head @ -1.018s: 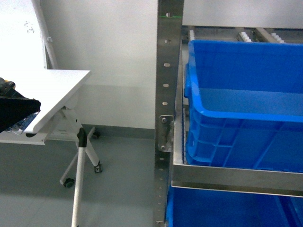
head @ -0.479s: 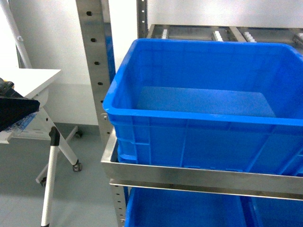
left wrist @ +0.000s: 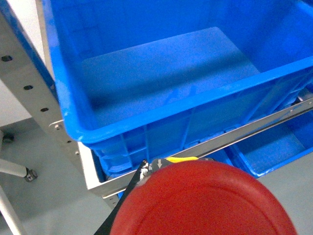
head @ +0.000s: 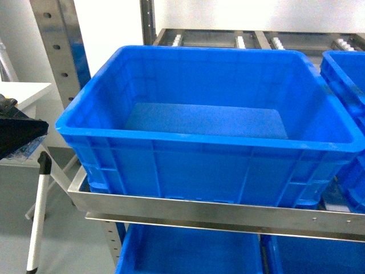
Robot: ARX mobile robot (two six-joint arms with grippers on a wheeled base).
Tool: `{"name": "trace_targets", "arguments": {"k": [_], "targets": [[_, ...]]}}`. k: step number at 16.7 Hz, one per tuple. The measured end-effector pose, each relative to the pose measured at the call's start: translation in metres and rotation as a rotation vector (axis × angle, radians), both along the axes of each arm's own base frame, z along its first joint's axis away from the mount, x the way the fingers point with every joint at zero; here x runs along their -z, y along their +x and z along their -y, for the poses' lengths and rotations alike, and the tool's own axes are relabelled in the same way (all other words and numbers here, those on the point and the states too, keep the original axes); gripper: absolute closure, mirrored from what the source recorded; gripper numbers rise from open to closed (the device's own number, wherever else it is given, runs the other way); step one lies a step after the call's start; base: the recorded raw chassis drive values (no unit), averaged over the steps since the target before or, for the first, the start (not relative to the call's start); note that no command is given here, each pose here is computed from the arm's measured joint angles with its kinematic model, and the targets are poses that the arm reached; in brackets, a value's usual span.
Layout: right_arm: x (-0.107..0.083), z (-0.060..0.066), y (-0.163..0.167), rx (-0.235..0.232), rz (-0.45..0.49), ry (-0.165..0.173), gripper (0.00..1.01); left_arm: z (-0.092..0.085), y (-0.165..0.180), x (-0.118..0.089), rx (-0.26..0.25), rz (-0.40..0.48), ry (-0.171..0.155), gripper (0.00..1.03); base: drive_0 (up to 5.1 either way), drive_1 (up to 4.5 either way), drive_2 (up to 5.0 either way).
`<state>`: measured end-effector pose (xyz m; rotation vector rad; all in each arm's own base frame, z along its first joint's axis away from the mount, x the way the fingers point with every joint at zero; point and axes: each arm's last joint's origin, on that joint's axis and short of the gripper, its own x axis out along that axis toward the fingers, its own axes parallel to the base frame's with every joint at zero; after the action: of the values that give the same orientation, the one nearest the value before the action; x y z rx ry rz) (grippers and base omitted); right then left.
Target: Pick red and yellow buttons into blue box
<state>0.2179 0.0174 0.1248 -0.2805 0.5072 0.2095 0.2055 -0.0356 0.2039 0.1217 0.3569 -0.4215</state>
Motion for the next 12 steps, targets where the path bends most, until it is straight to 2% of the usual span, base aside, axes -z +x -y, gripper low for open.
{"name": "trace_targets", "arguments": {"k": [10,12], "targets": [[0.0,0.0,0.0,0.0,0.0,0.0,0.7,-0.0002,0.0,0.0,-0.001,0.0,0.0,0.78,4.8,-3.55,-1.2],[0.0,0.0,0.0,0.0,0.0,0.0,0.7,-0.0002,0.0,0.0,-0.001,0.0,0.0,0.78,4.6,-2.24,-2.2]]}}
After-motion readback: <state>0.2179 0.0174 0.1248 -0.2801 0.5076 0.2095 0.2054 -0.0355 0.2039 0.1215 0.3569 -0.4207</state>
